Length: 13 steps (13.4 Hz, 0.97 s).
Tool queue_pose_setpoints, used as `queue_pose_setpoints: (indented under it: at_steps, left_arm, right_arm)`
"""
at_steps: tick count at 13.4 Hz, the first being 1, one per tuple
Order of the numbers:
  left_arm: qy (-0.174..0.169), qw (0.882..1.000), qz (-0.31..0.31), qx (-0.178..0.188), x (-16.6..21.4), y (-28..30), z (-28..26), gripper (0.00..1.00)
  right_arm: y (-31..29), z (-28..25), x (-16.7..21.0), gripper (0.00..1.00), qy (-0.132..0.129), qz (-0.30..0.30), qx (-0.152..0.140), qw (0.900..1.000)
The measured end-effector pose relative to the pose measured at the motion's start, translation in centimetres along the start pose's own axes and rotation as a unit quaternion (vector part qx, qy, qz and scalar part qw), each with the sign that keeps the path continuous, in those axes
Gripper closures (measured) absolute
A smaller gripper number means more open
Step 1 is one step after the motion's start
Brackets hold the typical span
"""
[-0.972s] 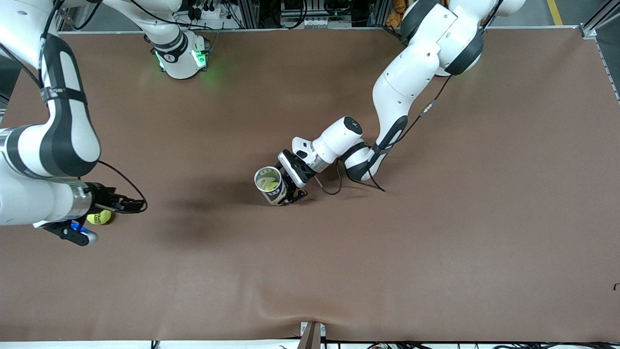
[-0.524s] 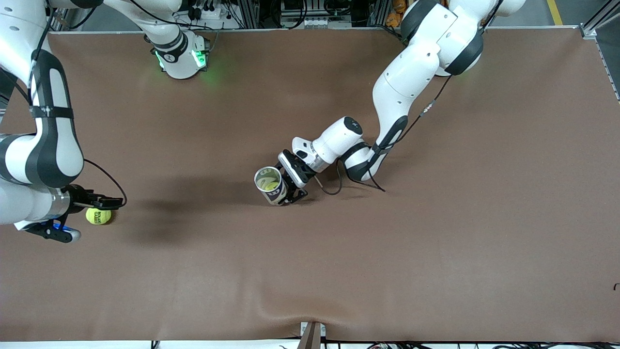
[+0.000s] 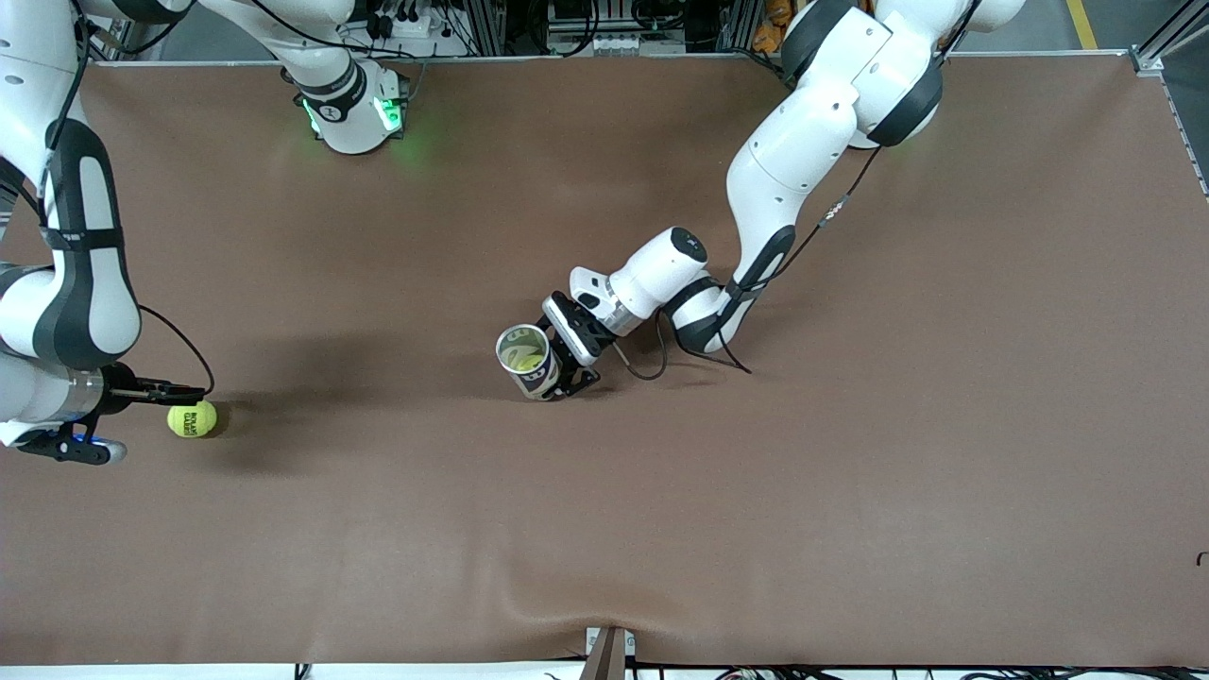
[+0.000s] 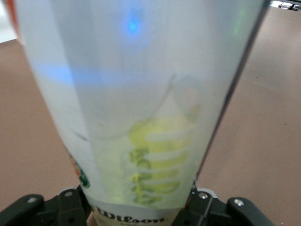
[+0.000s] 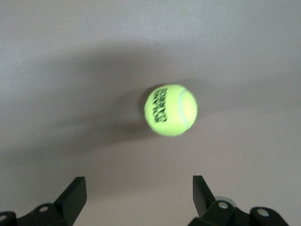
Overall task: Insert tennis ball vertically with right arm
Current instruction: 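Move the right gripper back to the second tennis ball, then grasp the second tennis ball with the right gripper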
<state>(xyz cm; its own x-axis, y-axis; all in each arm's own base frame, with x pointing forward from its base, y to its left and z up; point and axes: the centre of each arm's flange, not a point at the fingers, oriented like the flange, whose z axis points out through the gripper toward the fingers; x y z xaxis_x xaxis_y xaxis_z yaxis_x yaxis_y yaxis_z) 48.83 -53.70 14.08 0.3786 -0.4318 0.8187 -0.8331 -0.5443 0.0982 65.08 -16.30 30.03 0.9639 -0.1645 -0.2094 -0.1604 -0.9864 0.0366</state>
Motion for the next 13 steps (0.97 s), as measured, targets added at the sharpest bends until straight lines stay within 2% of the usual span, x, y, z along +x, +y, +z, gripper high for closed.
queue_pose_setpoints:
  at_steps: [7,13]
  left_arm:
    - [0.001,1.0,0.0,0.0,0.0,0.0,0.0,0.28]
    - [0.001,1.0,0.0,0.0,0.0,0.0,0.0,0.27]
  right_arm:
    - [2.9,5.3,1.9,0.0,0.04,-0.016,-0.006,0.999]
    - [2.8,7.9,2.5,0.0,0.052,-0.017,-0.009,0.998]
